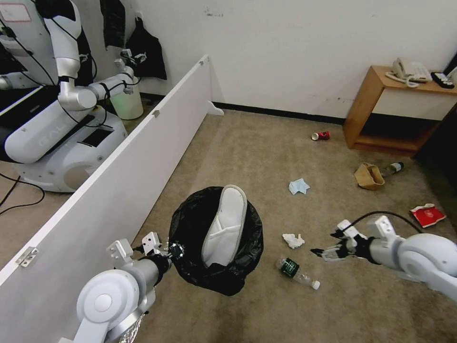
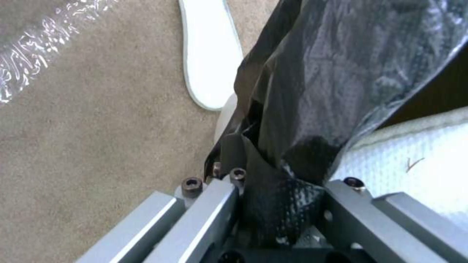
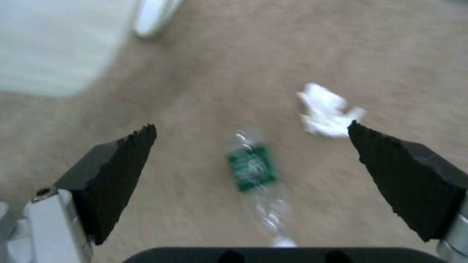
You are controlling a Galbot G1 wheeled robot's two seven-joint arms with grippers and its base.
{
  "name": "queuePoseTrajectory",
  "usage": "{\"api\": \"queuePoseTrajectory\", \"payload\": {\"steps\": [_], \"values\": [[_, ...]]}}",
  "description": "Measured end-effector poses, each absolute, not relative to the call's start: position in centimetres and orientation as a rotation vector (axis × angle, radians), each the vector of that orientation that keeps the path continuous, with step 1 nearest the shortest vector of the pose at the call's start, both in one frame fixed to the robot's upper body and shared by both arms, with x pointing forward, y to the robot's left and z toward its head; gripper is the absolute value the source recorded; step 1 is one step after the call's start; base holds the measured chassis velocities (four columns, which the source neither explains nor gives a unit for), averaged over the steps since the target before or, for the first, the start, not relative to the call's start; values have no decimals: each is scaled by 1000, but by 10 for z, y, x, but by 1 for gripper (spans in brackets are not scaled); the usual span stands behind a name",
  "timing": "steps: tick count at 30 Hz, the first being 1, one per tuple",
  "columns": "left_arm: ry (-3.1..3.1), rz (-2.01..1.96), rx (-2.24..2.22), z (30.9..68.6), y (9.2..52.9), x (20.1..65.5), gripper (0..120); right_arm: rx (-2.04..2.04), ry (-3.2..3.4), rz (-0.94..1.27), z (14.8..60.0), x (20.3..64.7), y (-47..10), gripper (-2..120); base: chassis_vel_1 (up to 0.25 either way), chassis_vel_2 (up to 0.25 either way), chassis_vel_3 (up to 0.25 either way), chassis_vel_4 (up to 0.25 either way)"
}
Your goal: Pick up the trash bin, then pick up the garbage from the floor and place it into the trash bin.
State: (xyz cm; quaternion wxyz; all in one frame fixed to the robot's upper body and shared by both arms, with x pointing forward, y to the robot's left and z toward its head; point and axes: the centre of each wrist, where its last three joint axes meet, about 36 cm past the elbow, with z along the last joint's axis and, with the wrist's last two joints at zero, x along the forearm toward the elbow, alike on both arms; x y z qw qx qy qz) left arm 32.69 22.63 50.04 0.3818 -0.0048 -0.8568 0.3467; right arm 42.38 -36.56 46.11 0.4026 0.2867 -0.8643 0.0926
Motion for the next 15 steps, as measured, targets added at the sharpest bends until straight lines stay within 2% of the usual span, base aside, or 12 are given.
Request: {"api": "queuePoseTrajectory", "payload": {"steps": [6,15], "values": [[-2195,880,-3,499,227,323,0,798,-2158,211,439,458,-328,100,0,0,0,0],[-2204,879,3,500,229,321,0,792,-2109,217,411,469,-322,100,0,0,0,0]]}}
